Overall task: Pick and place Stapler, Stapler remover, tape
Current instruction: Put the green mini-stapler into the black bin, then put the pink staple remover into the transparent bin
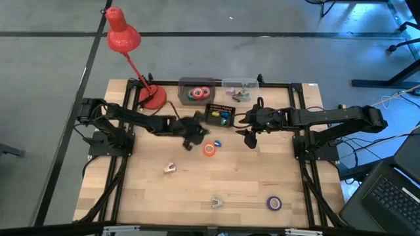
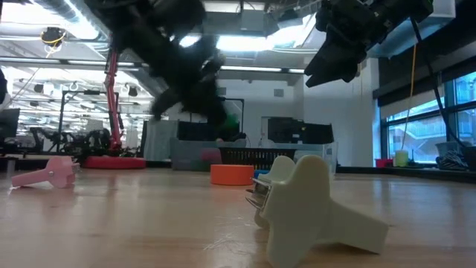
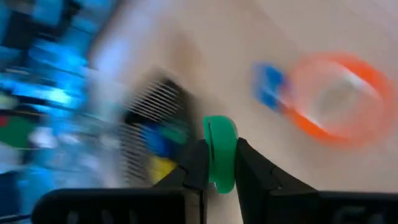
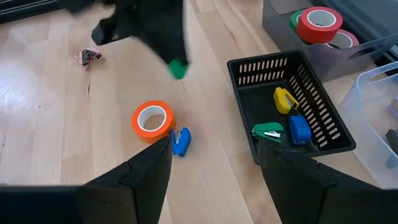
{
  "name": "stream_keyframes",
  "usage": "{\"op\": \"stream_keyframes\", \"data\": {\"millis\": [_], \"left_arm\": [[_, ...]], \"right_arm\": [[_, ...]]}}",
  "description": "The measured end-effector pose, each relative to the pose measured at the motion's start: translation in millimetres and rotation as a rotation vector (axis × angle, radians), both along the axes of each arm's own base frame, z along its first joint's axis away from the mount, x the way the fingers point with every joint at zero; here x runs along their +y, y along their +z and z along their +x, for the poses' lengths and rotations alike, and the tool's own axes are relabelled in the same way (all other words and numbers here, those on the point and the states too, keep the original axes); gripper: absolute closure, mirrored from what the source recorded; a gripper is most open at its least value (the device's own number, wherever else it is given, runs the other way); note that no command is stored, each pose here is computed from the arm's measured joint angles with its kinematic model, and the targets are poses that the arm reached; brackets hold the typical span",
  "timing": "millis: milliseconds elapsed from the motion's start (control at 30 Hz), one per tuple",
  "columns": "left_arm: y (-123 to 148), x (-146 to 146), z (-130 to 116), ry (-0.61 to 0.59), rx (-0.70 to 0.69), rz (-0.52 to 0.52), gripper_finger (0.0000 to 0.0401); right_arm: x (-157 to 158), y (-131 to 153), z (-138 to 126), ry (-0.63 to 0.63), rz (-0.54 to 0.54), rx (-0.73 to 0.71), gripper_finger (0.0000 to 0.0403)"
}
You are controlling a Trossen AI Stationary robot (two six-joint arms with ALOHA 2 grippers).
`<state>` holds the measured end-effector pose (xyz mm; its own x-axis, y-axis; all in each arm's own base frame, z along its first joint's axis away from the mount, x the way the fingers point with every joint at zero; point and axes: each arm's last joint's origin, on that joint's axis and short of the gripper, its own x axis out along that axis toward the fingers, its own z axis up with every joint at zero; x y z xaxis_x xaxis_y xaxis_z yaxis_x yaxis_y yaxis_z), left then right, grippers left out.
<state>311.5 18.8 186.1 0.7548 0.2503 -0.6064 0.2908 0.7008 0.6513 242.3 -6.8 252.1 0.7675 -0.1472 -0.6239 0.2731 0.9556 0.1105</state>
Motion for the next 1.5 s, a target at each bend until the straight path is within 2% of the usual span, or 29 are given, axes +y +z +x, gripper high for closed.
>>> {"op": "stream_keyframes", "data": {"millis": [100,267,400,567,700,900,1033,1133,1233,1333,1500], "left_arm": [[20,20,11,0.04,-0.178,-0.016,0.0359],[27,66,25,0.15,-0.276,-0.089,0.0359],[7,91,41,0.174,-0.188,-0.141,0.0359],[-15,104,59,0.193,-0.059,-0.142,0.0359],[-26,106,61,0.203,-0.017,-0.148,0.0351],[-26,103,62,0.276,-0.012,-0.08,0.0248],[-26,102,62,0.285,-0.014,-0.105,0.0194],[-27,99,63,0.274,-0.002,-0.111,0.0175],[-17,92,59,0.327,-0.001,-0.118,0.0172],[6,81,48,0.374,-0.017,-0.192,0.0175],[47,57,12,0.433,0.05,-0.442,0.0182]], "right_arm": [[0,0,0,-0.001,0.0,0.0,0.0162],[0,0,0,0.0,0.0,0.001,0.0162],[0,0,0,0.002,-0.002,0.001,0.0162],[0,-1,-1,0.002,-0.002,0.014,0.0162],[0,-2,-1,0.002,-0.001,0.024,0.0162],[0,-2,-2,0.0,0.0,0.028,0.0162],[0,-2,-2,0.0,0.0,0.028,0.0162],[0,-2,-2,0.0,0.001,0.028,0.0162],[0,-2,-2,0.001,0.003,0.03,0.0162],[0,-3,-2,0.003,0.005,0.037,0.0162],[0,-6,-5,-0.01,0.023,0.078,0.0162]]}}
